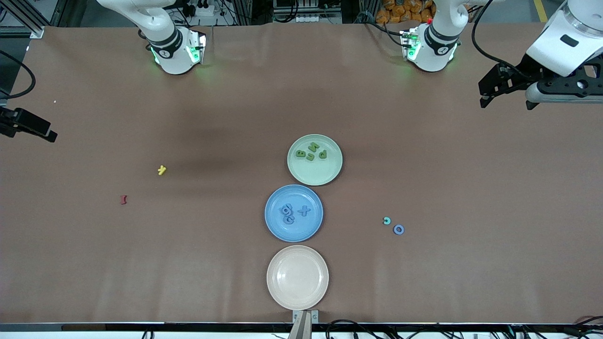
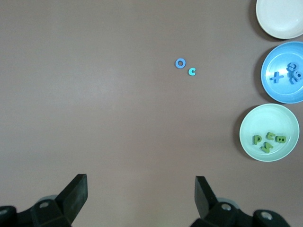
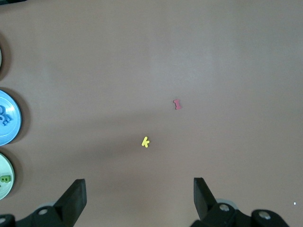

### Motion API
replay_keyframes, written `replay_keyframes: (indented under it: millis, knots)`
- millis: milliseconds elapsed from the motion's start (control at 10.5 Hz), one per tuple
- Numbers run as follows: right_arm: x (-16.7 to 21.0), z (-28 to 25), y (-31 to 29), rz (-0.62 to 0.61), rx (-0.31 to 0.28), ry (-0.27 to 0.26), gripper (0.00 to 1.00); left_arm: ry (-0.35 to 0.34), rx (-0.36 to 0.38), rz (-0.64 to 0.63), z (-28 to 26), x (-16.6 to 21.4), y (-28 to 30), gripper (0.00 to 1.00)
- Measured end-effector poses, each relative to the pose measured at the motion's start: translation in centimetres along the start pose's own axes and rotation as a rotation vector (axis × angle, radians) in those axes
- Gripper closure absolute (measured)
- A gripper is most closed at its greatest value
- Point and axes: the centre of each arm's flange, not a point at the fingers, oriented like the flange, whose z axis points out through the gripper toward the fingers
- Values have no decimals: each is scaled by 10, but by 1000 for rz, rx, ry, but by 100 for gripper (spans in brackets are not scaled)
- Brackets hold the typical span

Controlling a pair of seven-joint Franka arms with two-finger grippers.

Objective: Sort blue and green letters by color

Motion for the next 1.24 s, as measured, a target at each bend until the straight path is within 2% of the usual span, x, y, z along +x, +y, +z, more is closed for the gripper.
replay_keyframes:
  millis: [476, 1237]
  knots:
    - [0, 0, -2, -5, -1, 0, 0, -63, -1, 57, 2, -2, -3, 0]
    - [-4, -3, -2, -7, -10, -7, 0, -65, -4, 54, 0, -3, -7, 0]
